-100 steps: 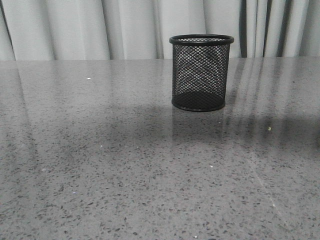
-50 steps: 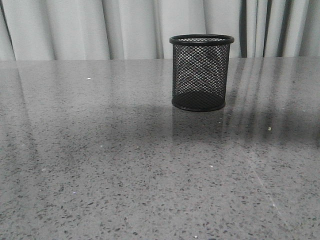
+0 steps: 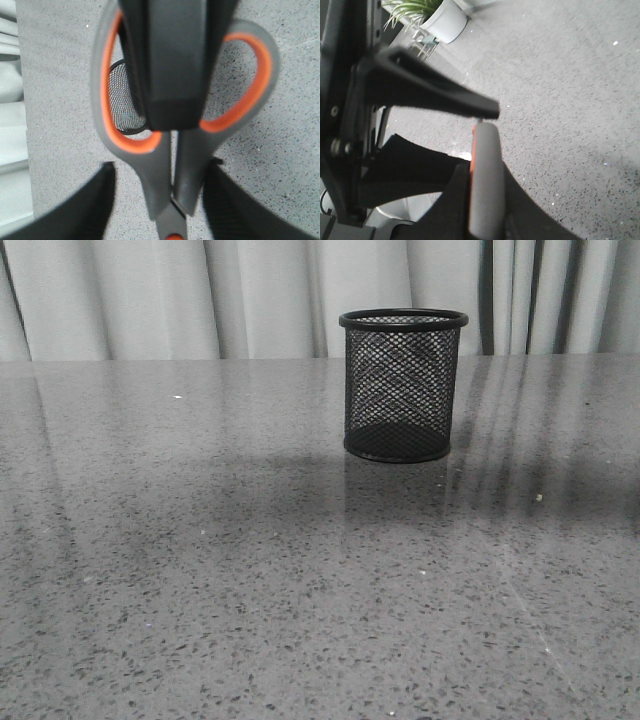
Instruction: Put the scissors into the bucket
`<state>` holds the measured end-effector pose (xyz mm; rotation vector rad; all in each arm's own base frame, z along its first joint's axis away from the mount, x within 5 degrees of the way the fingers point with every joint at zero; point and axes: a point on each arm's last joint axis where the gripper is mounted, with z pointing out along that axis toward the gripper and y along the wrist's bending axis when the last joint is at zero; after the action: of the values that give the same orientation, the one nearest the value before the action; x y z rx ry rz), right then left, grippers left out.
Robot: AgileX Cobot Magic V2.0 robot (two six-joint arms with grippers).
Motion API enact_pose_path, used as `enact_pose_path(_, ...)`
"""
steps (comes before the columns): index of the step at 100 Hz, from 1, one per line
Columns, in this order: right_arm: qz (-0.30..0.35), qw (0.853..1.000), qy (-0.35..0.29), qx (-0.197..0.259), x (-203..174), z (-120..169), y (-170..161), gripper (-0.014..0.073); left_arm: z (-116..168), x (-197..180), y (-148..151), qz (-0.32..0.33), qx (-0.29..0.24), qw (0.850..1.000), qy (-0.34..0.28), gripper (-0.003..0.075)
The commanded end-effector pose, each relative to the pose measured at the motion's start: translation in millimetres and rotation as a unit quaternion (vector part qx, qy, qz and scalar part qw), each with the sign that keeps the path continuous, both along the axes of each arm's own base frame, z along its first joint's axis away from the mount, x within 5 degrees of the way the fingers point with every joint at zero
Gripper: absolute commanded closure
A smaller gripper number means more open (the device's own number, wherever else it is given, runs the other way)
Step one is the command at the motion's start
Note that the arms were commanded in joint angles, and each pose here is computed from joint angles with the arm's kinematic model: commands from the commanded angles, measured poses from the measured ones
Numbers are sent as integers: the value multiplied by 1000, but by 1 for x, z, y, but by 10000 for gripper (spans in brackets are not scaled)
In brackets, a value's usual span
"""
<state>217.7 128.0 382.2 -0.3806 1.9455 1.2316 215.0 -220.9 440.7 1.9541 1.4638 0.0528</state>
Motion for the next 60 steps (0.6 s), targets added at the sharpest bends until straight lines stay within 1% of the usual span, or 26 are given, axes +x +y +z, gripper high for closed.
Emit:
enact_pose_path(1,0,999,-27,31,-5,19,0,668,24,-10,5,1,-50,998,-35,239)
enact_pose_path(12,-11,999,-32,24,-3,19,-1,668,31,-12,15,14,-48,997,-55,240)
enact_pose_path(24,-23,999,-37,13,-1,17,-5,668,43,-14,33,66,-50,993,-82,242)
enact_pose_path(34,-43,998,-46,-1,3,17,-11,665,54,-17,53,115,-77,987,-85,251)
enact_pose_path(45,-67,996,-57,-10,6,19,-19,638,63,-19,74,160,-108,978,-81,251)
enact_pose_path(60,-77,990,-99,-56,5,31,-27,639,74,-24,100,216,-145,962,-79,275)
